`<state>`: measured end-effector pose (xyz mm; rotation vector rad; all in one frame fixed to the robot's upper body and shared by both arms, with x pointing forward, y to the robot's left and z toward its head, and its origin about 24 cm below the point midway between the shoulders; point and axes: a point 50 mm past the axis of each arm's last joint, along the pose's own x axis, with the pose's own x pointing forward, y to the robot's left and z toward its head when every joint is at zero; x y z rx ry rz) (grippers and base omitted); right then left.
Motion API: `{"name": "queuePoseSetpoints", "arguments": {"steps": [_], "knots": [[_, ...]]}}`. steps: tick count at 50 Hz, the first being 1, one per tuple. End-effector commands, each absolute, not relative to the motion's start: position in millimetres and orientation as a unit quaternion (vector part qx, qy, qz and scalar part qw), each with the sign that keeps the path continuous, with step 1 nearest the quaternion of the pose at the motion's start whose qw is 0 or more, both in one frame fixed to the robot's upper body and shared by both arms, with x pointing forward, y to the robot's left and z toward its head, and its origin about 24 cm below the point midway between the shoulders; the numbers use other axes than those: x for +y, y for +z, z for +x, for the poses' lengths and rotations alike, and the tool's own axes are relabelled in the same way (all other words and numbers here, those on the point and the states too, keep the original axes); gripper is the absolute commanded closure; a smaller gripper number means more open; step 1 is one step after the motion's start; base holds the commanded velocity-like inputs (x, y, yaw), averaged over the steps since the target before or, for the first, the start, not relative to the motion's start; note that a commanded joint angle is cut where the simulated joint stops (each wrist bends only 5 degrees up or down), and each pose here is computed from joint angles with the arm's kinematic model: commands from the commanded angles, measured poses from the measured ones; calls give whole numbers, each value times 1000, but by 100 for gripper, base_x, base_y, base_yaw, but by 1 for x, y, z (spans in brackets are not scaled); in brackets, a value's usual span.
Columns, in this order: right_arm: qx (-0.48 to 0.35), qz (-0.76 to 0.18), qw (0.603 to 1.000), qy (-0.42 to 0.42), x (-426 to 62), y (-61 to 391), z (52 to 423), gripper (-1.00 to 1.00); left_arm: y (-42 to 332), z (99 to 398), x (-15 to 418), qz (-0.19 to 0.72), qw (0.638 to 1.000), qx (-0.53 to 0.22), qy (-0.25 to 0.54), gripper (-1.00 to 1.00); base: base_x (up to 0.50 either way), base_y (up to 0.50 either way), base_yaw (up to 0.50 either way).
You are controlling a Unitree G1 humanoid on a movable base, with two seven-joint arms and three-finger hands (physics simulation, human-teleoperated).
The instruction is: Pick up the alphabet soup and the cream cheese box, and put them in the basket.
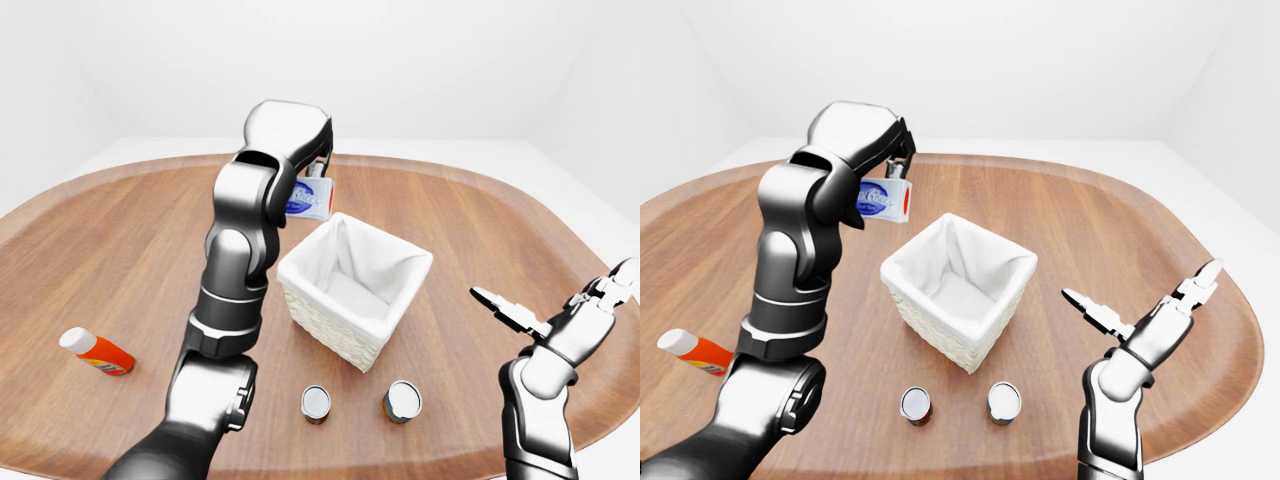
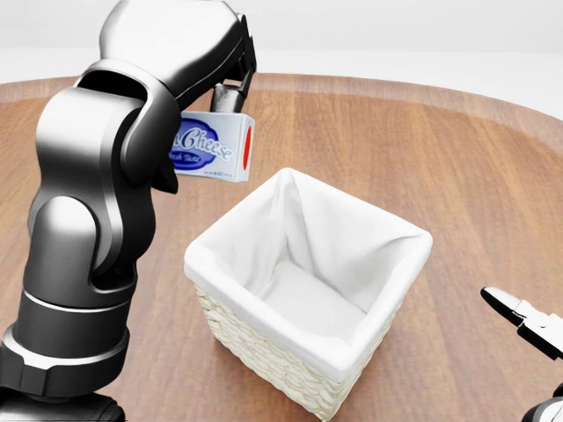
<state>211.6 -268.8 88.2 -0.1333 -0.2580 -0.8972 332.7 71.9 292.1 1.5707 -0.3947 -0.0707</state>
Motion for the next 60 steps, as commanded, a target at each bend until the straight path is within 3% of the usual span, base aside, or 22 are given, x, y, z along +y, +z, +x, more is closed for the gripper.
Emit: {"name": "queuePoseSetpoints", "arguments": {"steps": [1,21,28,46,60], "knots": [[-123,-63,891,-433,-269,88,211,-100,309,332,44,726,655,-205,-36,100,0,0,0],[-125,-62,890,-434,-269,90,210,-100,285,332,-17,734,635,-205,-124,100,0,0,0],[-128,-63,890,-434,-269,90,210,-100,262,339,-29,745,622,-174,-165,100,0,0,0],[-126,-61,890,-434,-269,89,209,-100,211,365,-43,745,611,-69,-257,100,0,0,0],[-130,-60,889,-435,-269,90,208,-100,200,372,-49,738,614,-55,-275,100,0,0,0]]}}
